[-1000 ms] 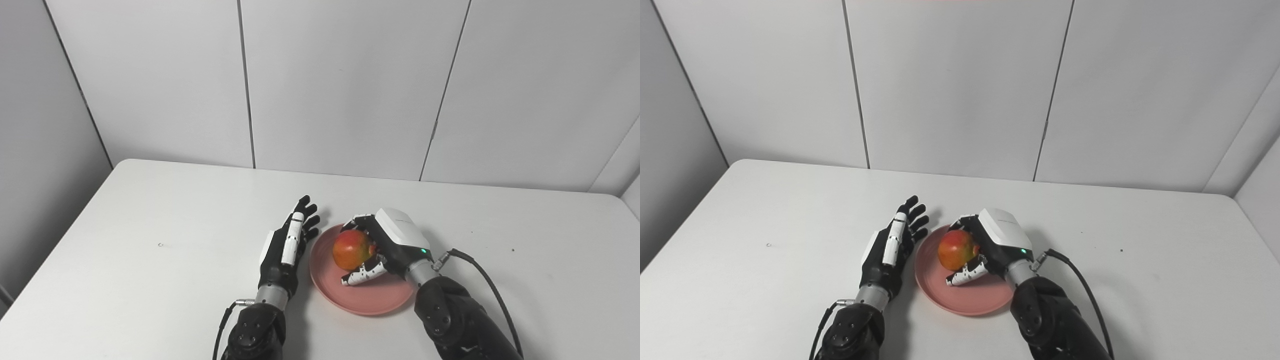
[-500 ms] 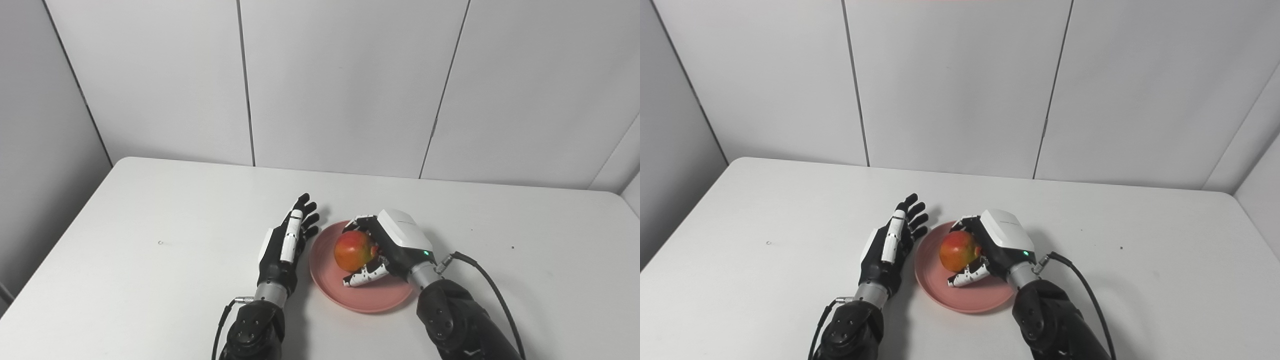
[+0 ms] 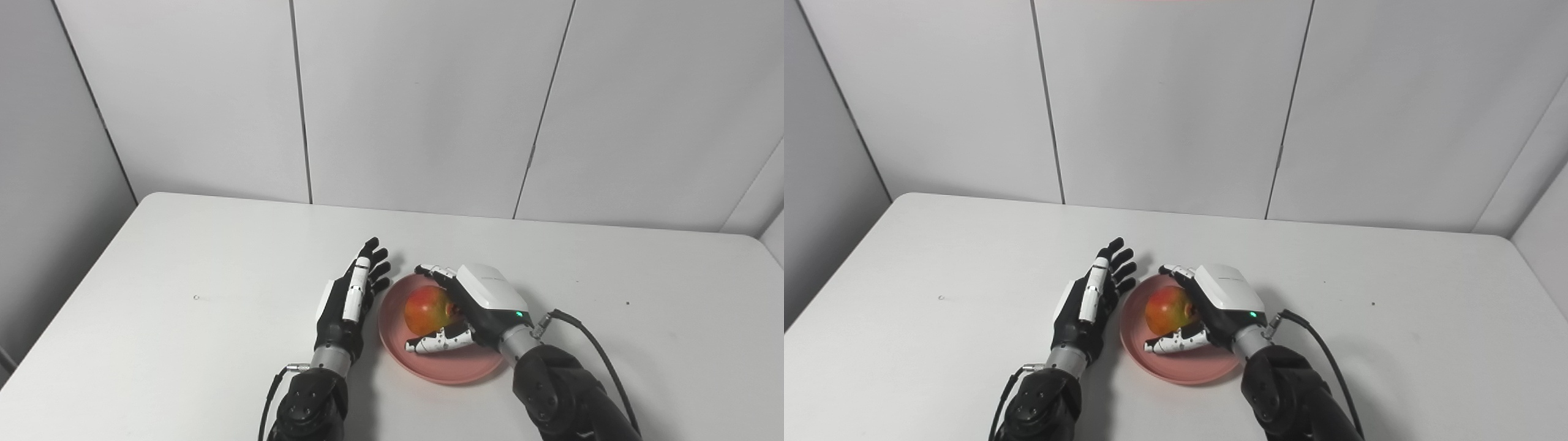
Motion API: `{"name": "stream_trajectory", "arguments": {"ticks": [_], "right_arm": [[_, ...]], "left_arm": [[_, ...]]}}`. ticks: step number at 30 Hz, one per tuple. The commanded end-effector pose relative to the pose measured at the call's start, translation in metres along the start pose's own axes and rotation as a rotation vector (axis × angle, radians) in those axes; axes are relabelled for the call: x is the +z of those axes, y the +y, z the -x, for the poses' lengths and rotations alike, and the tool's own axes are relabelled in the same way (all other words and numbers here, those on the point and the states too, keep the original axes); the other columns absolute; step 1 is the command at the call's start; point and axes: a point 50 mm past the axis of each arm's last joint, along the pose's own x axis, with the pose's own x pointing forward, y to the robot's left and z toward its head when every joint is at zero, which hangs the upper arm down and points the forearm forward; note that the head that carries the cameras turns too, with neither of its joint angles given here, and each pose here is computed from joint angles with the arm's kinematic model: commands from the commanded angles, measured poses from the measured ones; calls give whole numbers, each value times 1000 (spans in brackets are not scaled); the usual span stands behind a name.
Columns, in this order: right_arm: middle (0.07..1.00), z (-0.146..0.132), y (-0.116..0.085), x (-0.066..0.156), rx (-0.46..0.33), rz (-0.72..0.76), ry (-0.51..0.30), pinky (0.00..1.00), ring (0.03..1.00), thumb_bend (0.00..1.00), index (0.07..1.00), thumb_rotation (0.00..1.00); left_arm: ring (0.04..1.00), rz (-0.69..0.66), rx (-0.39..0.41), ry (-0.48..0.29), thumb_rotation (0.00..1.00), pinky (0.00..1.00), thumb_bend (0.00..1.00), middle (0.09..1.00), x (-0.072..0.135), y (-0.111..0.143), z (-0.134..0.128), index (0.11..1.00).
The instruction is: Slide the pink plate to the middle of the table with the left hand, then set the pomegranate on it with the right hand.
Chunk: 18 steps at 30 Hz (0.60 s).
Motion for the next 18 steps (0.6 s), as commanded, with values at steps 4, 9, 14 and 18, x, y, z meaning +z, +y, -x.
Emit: {"name": "stream_trajectory", "arguments": {"ticks": [4,9,14,18], "right_arm": [[905,2,-12,-1,22,28,23,853,890,904,903,561],[919,4,-19,0,7,33,14,875,903,918,914,579],[910,10,-36,5,-50,31,-15,863,893,926,919,587],[914,18,-54,9,-104,15,-30,847,894,932,921,589]], "left_arm": [[900,11,-1,25,1000,885,431,911,-3,-1,1,902],[902,12,-4,27,1000,890,427,915,-2,-1,1,907],[901,21,-6,25,1000,890,420,915,-2,-1,1,907],[905,36,-4,24,1000,894,412,916,-2,-1,0,907]]}}
